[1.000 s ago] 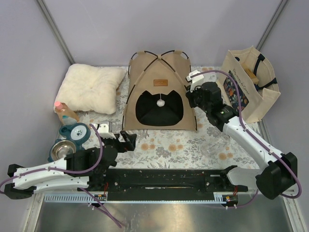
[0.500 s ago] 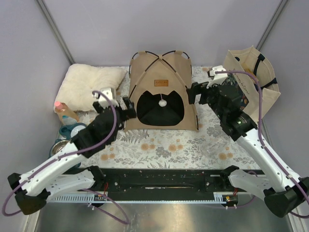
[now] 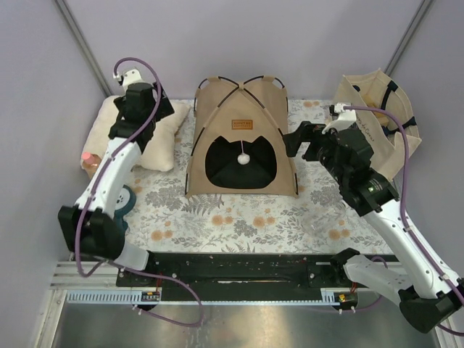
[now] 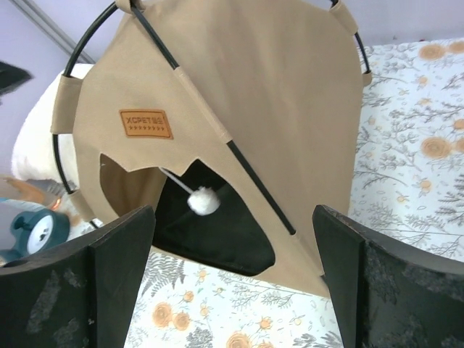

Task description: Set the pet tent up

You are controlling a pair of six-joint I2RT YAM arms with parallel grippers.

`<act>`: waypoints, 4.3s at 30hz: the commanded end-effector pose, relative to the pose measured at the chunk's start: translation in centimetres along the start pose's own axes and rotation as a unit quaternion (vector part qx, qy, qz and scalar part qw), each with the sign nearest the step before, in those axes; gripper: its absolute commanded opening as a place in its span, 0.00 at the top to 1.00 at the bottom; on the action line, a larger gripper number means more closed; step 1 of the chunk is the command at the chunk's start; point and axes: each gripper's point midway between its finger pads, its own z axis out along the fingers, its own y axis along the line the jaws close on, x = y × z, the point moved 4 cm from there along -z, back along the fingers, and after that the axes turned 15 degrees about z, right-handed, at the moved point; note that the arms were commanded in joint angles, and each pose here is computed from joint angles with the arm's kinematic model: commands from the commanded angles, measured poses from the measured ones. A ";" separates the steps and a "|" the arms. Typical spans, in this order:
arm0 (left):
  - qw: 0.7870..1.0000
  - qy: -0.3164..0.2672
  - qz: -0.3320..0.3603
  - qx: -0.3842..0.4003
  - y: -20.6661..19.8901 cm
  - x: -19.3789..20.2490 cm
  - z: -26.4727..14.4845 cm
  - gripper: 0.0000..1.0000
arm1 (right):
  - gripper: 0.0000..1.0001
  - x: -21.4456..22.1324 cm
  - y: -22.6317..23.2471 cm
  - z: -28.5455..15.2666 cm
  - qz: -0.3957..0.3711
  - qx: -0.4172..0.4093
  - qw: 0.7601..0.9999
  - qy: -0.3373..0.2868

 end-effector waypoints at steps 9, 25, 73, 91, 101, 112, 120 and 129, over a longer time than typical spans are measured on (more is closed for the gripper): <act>0.990 0.138 0.021 -0.024 1.5 6.2 16.6 0.01 | 0.01 0.1 0.5 -2.9 0.041 -0.025 0.999 0.007; 0.959 0.284 0.005 0.026 -0.2 14.8 21.0 1.00 | 0.01 -0.2 0.3 -2.9 0.045 -0.018 0.999 -0.005; 0.832 -0.124 -0.225 0.492 -1.0 -4.2 -28.0 1.00 | 0.01 1.9 2.4 -8.2 0.101 -0.110 0.986 0.078; 0.850 0.083 -0.154 0.496 -17.5 10.7 -23.1 0.59 | 0.01 6.6 0.1 -6.9 0.105 -0.088 0.980 0.142; 0.884 0.054 -0.055 0.462 -15.3 13.2 -21.9 0.03 | 0.00 10.6 -2.6 -5.1 0.082 -0.079 0.981 0.160; 0.941 0.080 -0.069 0.322 -7.0 17.8 -20.7 0.01 | 0.00 14.2 -4.2 -0.5 0.097 -0.079 0.979 0.158; 0.959 0.144 -0.085 0.231 -4.8 23.4 -18.8 0.01 | 0.01 15.9 -5.8 1.8 0.037 -0.032 0.987 0.153; 0.944 0.175 -0.119 0.252 -6.1 27.0 -18.3 0.01 | 0.01 21.0 -6.7 4.2 -0.004 -0.003 0.974 0.228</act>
